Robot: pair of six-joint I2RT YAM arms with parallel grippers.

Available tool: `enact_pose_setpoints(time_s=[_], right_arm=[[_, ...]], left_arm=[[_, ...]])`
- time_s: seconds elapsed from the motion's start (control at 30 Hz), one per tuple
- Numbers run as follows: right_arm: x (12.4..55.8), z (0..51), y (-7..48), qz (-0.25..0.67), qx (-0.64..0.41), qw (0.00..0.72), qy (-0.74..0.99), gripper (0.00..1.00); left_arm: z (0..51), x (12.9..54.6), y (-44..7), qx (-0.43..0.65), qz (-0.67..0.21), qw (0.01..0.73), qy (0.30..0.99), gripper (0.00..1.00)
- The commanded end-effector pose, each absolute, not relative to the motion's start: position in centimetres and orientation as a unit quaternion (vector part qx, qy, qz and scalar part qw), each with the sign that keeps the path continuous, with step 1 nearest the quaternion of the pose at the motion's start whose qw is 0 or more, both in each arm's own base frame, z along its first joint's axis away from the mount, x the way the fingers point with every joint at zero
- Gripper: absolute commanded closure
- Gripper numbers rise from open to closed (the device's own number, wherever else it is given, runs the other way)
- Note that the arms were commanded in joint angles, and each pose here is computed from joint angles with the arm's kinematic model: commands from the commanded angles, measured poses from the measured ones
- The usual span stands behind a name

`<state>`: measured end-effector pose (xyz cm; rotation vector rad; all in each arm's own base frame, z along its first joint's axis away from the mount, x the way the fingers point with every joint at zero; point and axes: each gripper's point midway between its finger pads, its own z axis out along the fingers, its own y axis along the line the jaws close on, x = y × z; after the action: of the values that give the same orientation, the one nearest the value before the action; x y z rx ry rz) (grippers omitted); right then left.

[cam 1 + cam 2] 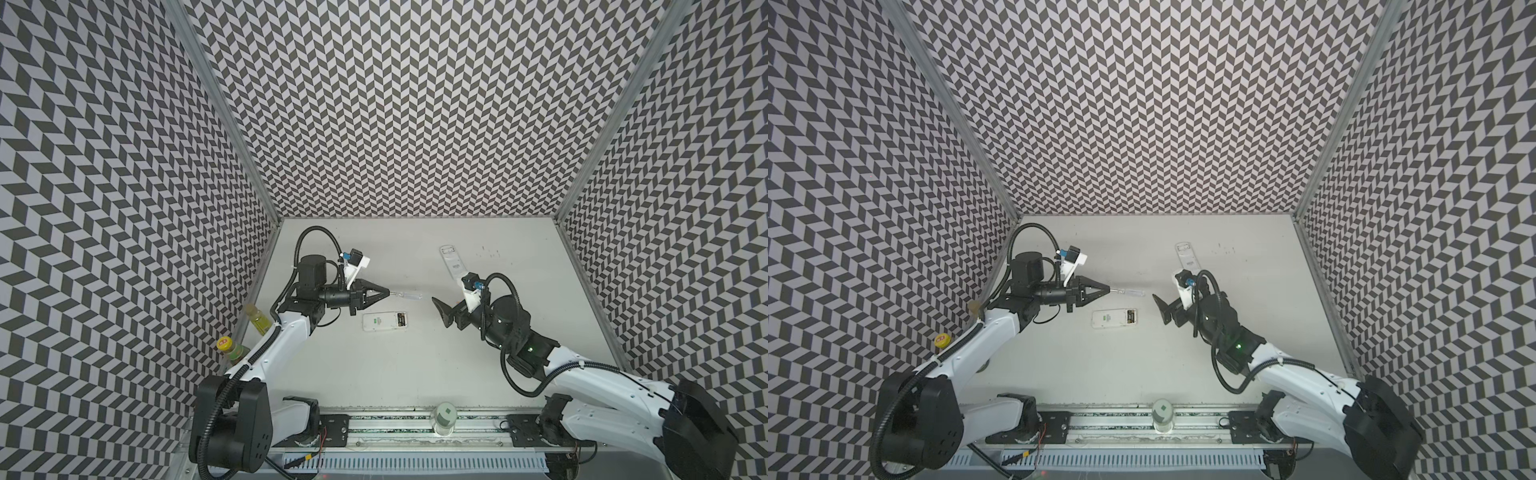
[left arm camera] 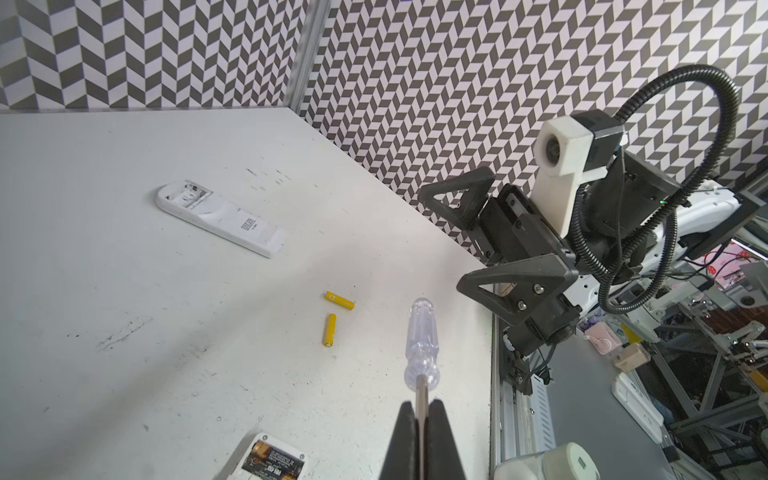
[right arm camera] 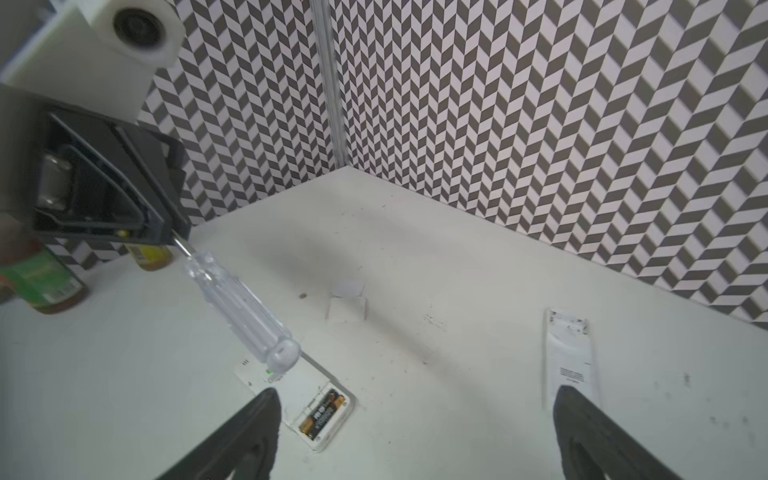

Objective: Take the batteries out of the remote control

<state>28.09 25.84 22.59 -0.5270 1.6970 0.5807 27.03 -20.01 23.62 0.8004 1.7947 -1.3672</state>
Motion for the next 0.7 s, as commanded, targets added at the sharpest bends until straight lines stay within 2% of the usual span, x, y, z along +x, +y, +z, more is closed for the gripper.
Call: enact_pose_setpoints(time_s=[0.0, 0.3, 0.43, 0.67], right_arm=[[27.6, 23.8, 28.2, 0.371, -0.177, 0.538, 0.736, 0.00], [26.9, 26.0, 30.9, 0.571, -0.123, 0.425, 0.692, 0.04], [26.9, 25.8, 31.4, 0.618, -0.122, 0.385, 0.675, 0.05], [25.9, 26.0, 32.8, 0.669, -0.156, 0.341, 0.642, 0.14]], left_arm=[[24.8, 27.6, -19.5, 0.291, -0.534, 0.378, 0.698, 1.00], [24.8, 27.4, -19.4, 0.277, -0.553, 0.375, 0.691, 1.00], [24.5, 27.0, -19.7, 0.270, -0.565, 0.369, 0.687, 1.00], [24.6, 25.8, -20.6, 0.284, -0.587, 0.350, 0.672, 1.00]])
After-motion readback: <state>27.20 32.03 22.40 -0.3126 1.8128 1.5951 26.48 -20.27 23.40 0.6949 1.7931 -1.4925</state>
